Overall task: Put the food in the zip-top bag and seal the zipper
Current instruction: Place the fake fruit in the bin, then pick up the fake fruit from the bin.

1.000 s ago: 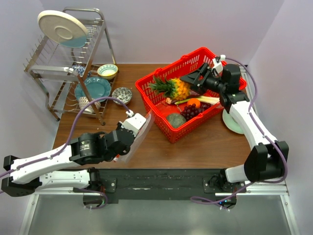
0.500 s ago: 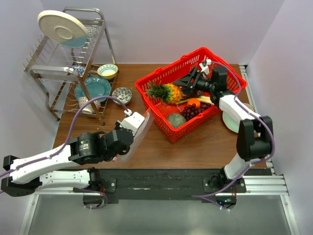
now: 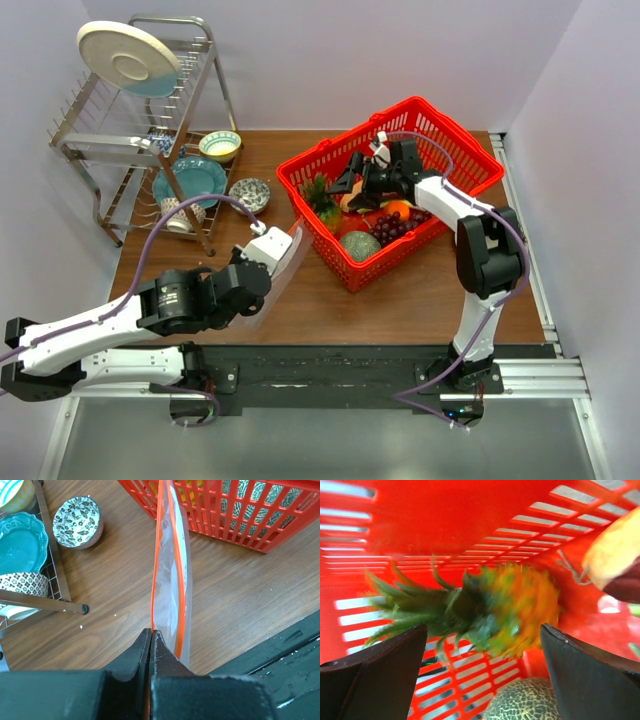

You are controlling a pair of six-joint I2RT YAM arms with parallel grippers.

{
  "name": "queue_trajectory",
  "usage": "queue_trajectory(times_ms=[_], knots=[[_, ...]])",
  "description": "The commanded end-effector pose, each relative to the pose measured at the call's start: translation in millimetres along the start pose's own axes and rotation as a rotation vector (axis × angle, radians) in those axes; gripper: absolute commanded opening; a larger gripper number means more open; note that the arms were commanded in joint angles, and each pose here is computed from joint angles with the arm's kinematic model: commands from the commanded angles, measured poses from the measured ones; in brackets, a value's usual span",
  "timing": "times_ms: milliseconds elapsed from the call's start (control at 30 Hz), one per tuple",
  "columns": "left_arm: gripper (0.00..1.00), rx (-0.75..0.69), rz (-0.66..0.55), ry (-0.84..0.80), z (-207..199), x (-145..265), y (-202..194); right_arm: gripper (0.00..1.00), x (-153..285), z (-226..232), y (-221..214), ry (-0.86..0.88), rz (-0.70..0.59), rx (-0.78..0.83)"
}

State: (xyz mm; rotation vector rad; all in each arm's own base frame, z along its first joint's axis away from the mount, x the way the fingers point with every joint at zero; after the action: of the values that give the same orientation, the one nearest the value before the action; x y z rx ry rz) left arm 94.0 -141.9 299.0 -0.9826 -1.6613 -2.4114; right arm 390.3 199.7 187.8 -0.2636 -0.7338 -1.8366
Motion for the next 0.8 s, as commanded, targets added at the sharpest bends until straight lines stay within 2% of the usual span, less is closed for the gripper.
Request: queue_trajectory(times_ms=[0, 300, 433, 500, 600, 767], knots=[[0.0, 0.06, -0.047, 0.022, 8.0, 9.6, 12.4, 0.98, 24.5, 15.1, -0.1, -0.24, -0.058, 0.233], [0.0, 0.046, -0.041, 0.027, 6.5, 7.3, 12.5, 0.98, 65.1, 34.9, 3.5, -0.349, -0.202, 0.346], [0.0, 0.04, -0.038, 0.032, 5.2, 5.4, 11.9, 0.94, 80.6, 51.0, 5.3, -0.342, -0.246, 0.393], [0.0, 0.035, -0.035, 0.031, 4.6, 4.4, 10.7, 0.9, 82.4, 57.6, 4.6, -0.297, -0.249, 0.411], [0.0, 0.03, -0.034, 0.022, 1.8, 2.1, 10.4, 0.89, 79.2, 69.2, 3.2, -0.235, -0.226, 0.443], [0.0, 0.019, -0.03, 0.007, -3.5, -1.6, 12.5, 0.9, 60.8, 86.7, 2.4, -0.26, -0.164, 0.516]])
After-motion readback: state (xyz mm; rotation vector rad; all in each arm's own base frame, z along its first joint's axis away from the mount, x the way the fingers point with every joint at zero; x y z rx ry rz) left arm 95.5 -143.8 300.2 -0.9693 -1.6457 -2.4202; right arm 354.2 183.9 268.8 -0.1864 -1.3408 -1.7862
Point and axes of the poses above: each gripper's point midway between its finger pads, its own x axis back along the fingers, its own z axis along the line the jaws close on, y = z × x, the point moved 9 cm from there along x, back along the fingers, and after that the axes turned 1 degree about x, right-handed, at the moved point
